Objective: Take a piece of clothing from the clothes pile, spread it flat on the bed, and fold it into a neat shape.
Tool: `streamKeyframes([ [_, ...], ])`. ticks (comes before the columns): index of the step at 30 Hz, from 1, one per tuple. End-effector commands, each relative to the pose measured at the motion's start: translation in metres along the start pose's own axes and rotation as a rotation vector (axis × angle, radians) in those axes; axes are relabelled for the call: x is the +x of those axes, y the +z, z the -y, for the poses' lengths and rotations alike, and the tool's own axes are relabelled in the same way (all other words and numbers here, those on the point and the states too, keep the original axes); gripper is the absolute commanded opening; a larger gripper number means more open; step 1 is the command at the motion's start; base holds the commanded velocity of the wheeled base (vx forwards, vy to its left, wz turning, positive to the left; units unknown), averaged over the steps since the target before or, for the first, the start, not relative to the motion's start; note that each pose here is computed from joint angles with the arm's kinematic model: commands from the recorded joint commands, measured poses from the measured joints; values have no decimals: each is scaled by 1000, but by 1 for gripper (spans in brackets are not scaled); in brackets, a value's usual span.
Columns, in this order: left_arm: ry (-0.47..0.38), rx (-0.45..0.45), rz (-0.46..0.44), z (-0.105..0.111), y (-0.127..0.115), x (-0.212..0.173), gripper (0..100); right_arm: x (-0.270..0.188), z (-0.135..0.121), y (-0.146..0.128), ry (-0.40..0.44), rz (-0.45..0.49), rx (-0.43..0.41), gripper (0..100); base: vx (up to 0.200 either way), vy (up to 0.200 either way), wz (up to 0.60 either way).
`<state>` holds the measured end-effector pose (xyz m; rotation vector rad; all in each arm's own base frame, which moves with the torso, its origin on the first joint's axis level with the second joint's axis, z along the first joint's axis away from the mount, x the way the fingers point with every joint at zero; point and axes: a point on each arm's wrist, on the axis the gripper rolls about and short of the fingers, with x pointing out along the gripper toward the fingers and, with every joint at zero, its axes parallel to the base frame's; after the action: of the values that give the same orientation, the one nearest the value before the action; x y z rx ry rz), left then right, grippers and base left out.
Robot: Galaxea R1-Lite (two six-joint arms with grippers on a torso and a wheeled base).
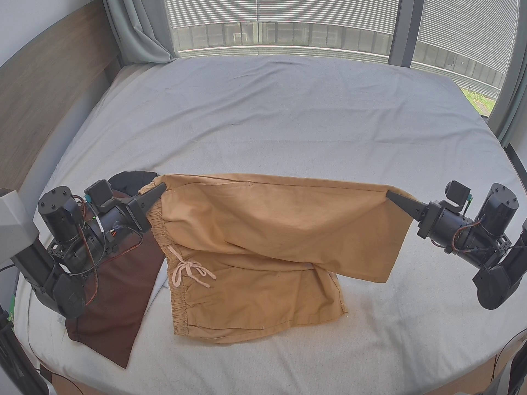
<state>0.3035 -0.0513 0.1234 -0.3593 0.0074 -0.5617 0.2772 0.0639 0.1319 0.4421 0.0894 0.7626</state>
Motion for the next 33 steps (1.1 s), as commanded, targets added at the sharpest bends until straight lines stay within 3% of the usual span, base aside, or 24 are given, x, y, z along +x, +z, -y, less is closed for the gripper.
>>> streamKeyframes([
  [1,13,-2,-2,-5,-1,0,0,-1,3,1,-9,6,-3,0,0,0,0],
  [33,31,-1,5,-12,-1,1,0,-5,13,7,-40,27,-16,0,0,0,0],
])
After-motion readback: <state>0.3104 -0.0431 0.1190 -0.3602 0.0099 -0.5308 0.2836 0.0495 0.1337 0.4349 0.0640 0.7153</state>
